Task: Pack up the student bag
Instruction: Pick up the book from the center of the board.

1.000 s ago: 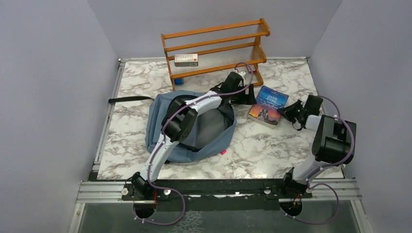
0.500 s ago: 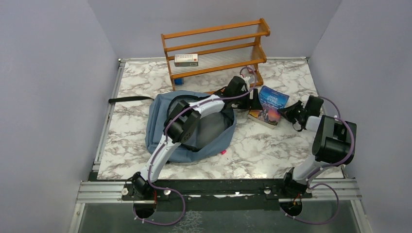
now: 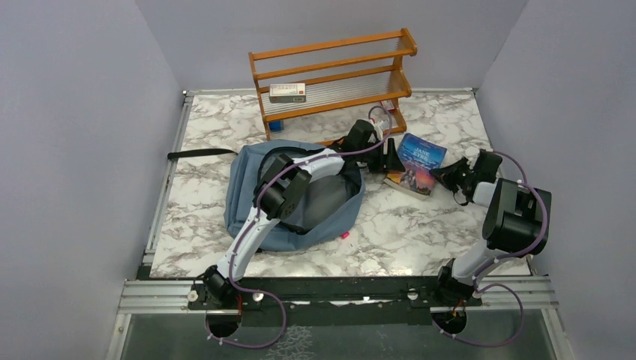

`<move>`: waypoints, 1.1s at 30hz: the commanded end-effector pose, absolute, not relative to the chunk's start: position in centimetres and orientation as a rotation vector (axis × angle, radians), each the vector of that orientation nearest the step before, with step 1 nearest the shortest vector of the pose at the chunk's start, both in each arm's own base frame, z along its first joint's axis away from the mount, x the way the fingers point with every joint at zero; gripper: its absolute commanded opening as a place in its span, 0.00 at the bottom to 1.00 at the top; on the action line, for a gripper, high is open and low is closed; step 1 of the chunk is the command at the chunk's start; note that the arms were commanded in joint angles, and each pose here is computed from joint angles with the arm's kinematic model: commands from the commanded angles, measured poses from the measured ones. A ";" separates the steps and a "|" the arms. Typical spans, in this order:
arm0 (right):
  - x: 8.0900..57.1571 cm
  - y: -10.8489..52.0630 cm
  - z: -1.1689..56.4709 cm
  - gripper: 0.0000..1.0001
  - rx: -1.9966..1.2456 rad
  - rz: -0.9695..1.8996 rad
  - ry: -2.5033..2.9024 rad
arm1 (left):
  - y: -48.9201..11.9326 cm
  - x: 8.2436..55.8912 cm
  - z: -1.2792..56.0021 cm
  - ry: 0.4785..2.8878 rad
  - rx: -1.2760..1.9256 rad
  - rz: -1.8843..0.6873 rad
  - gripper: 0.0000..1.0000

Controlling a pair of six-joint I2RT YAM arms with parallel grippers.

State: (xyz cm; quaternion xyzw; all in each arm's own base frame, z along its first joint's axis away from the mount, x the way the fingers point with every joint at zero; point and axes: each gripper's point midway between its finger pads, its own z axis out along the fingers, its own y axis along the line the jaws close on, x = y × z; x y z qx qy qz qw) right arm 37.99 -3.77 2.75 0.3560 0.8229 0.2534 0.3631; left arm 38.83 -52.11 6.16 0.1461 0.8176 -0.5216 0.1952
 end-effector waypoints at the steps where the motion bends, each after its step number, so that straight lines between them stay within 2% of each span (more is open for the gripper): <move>1: 33.0 -1.9 -2.2 0.01 1.028 0.661 2.315 | -54.3 35.7 6.3 2.279 0.495 -1.611 0.65; 8: 33.2 -0.9 -1.3 0.01 1.005 0.747 2.276 | -54.9 35.5 6.9 2.258 0.501 -1.633 0.48; 13: 33.6 -0.5 0.3 0.01 0.976 0.794 2.232 | -54.9 35.5 8.2 2.230 0.530 -1.629 0.26; 18: 34.1 -0.7 2.9 0.18 0.939 0.788 2.173 | -54.8 35.7 10.7 2.167 0.582 -1.599 0.10; 21: 34.4 -1.2 5.3 0.34 0.915 0.752 2.122 | -54.6 35.9 13.6 2.091 0.653 -1.558 0.00; 25: 34.8 -2.3 9.7 0.53 0.864 0.667 2.026 | -54.0 36.3 17.0 2.016 0.715 -1.483 0.00; 33: 34.3 -4.2 16.5 0.70 0.752 0.491 1.933 | -52.7 36.8 23.8 1.871 0.788 -1.374 0.00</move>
